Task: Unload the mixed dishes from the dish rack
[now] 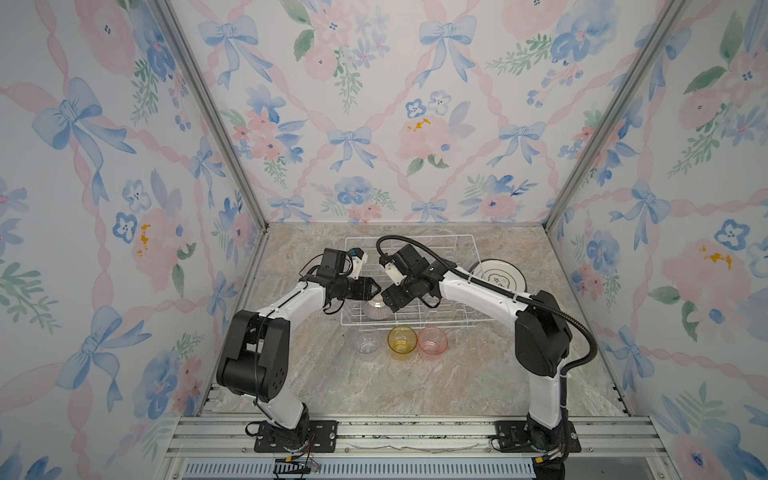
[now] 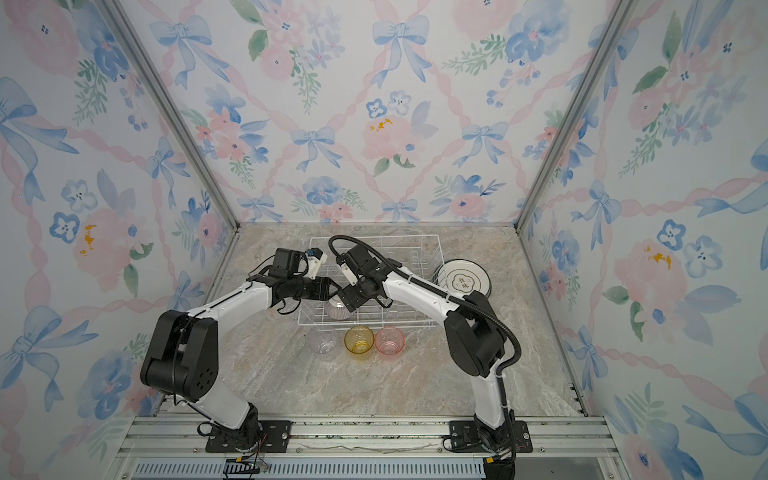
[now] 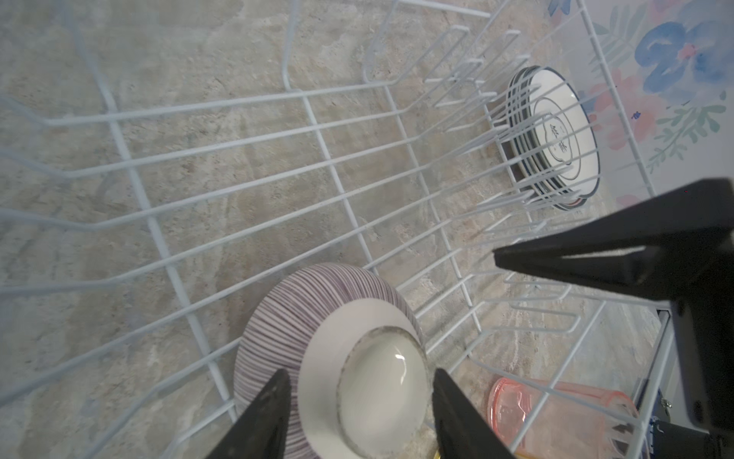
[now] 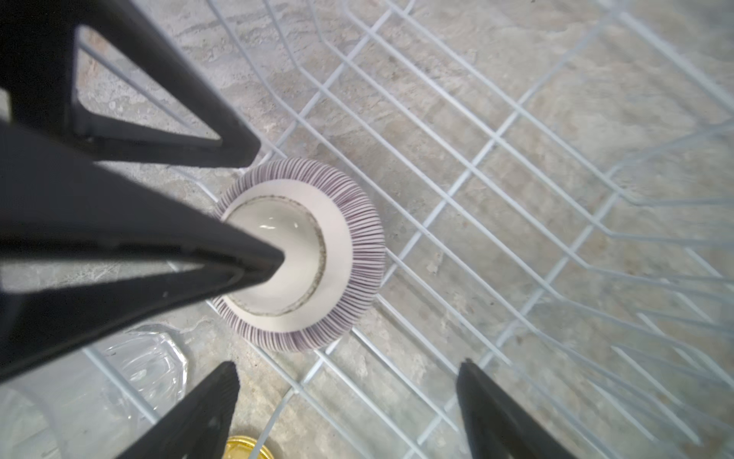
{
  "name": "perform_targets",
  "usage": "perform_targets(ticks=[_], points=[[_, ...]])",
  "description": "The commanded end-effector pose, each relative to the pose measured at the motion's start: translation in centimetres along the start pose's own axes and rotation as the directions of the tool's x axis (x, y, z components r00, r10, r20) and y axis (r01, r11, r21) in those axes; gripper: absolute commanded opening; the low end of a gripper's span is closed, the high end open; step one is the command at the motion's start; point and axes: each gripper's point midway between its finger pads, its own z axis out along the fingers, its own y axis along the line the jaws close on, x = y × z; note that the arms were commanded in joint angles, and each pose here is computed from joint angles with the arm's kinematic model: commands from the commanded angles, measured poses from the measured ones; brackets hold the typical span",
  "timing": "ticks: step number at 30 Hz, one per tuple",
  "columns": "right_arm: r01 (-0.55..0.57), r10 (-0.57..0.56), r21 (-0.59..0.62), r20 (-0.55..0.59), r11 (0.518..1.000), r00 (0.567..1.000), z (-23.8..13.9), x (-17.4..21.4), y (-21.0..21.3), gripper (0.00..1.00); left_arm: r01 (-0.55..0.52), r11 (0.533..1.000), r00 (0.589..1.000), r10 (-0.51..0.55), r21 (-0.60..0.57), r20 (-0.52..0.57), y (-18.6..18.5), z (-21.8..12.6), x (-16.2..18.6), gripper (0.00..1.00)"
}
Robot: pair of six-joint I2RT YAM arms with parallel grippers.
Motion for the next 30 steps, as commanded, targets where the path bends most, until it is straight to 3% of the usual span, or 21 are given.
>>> perform_targets(ticks=[1,5,14,22,26,30], points=[[-0.051,0.049,0.026,0.072,0.998,0.996,-1.9,-1.1,-1.8,0.88,-0.044,0.997,0.997,0.040,-0.057,-0.059,-0.1,-0.3,1.1,0.73],[-0.072,0.070,0.024,0.096,0.997,0.993,-2.2,-1.1,-2.4,0.88,-0.080,0.995,0.994,0.074,-0.059,-0.084,-1.0,0.1,1.3,0.72],[-0.091,0.089,0.012,0.115,0.996,0.989,-2.3,-1.1,-2.9,0.88,-0.188,0.947,0.978,0.155,-0.262,-0.140,-0.8,0.4,0.4,0.70],[-0.123,0.118,0.029,0.138,0.992,0.983,-3.1,-0.7,-4.5,0.89,-0.238,0.922,0.958,0.171,-0.304,-0.229,-0.9,2.0,0.9,0.66],[-0.150,0.142,0.041,0.164,0.988,0.976,-4.0,-0.6,-5.7,0.88,-0.244,0.914,0.951,0.160,-0.325,-0.264,-0.5,2.4,1.3,0.57],[-0.168,0.159,0.038,0.177,0.985,0.971,-4.4,-0.4,-6.4,0.89,-0.253,0.908,0.947,0.162,-0.334,-0.279,-0.5,2.6,1.5,0.57]])
